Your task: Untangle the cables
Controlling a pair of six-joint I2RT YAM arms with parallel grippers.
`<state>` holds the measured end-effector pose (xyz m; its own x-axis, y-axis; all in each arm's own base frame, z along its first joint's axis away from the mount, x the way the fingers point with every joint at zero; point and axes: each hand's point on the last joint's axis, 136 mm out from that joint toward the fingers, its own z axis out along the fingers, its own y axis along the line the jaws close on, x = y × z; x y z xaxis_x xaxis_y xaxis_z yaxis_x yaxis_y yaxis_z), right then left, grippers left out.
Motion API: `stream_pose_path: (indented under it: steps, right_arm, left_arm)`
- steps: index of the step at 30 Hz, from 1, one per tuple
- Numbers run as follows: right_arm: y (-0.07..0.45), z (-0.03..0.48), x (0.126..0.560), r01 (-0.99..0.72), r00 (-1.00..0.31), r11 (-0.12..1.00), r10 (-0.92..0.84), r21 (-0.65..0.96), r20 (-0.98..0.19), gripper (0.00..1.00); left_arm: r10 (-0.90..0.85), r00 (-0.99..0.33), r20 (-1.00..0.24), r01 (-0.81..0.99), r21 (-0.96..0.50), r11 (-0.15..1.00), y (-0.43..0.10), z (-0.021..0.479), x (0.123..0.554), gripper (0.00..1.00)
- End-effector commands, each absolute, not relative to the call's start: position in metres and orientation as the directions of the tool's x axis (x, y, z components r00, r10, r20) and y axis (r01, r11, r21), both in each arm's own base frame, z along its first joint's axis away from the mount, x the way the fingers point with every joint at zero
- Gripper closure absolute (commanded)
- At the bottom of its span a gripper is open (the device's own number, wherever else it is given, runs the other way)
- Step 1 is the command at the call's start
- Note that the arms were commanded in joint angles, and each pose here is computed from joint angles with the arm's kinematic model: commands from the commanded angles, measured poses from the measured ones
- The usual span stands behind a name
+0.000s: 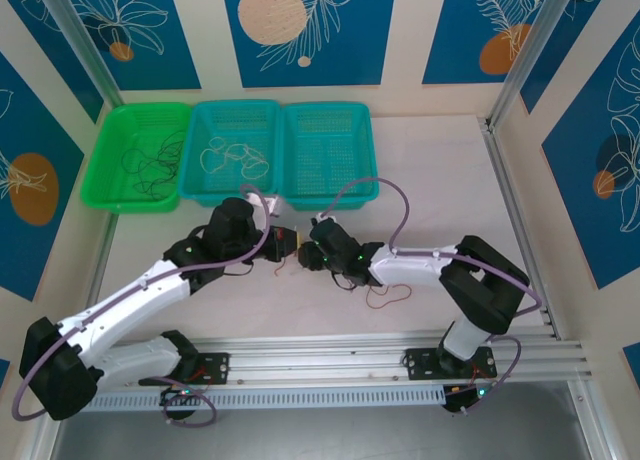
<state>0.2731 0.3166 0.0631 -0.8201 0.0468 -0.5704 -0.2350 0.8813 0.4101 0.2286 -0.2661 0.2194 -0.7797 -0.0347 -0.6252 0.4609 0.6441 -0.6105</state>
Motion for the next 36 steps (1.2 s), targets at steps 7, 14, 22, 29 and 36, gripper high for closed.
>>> stream_pose_path:
  steps: [7,14,22,29,36]
  right_arm:
    - [0.204,0.015,0.265,0.277,-0.849,0.907,0.386,0.318,-0.361,0.89]
    - [0.156,0.014,0.25,0.382,-0.808,0.883,0.463,0.274,-0.365,0.92]
    - [0.124,0.017,0.238,0.456,-0.77,0.846,0.531,0.276,-0.355,0.92]
    - [0.158,0.067,0.246,0.176,-0.818,0.883,0.376,0.434,-0.434,0.95]
    - [0.179,0.128,0.241,-0.087,-0.79,0.846,0.264,0.527,-0.553,0.96]
  left_arm:
    - [-0.042,-0.656,-0.754,0.494,-0.47,0.731,-0.224,0.264,0.226,1.0]
    - [-0.081,-0.543,-0.836,0.373,-0.326,0.868,-0.165,0.293,0.234,1.0]
    - [-0.136,-0.485,-0.864,0.321,-0.32,0.891,-0.143,0.313,0.235,1.0]
    - [-0.048,-0.57,-0.821,0.547,-0.422,0.723,-0.212,0.272,0.236,0.93]
    - [0.083,-0.536,-0.84,0.747,-0.426,0.511,-0.274,0.223,0.23,0.52]
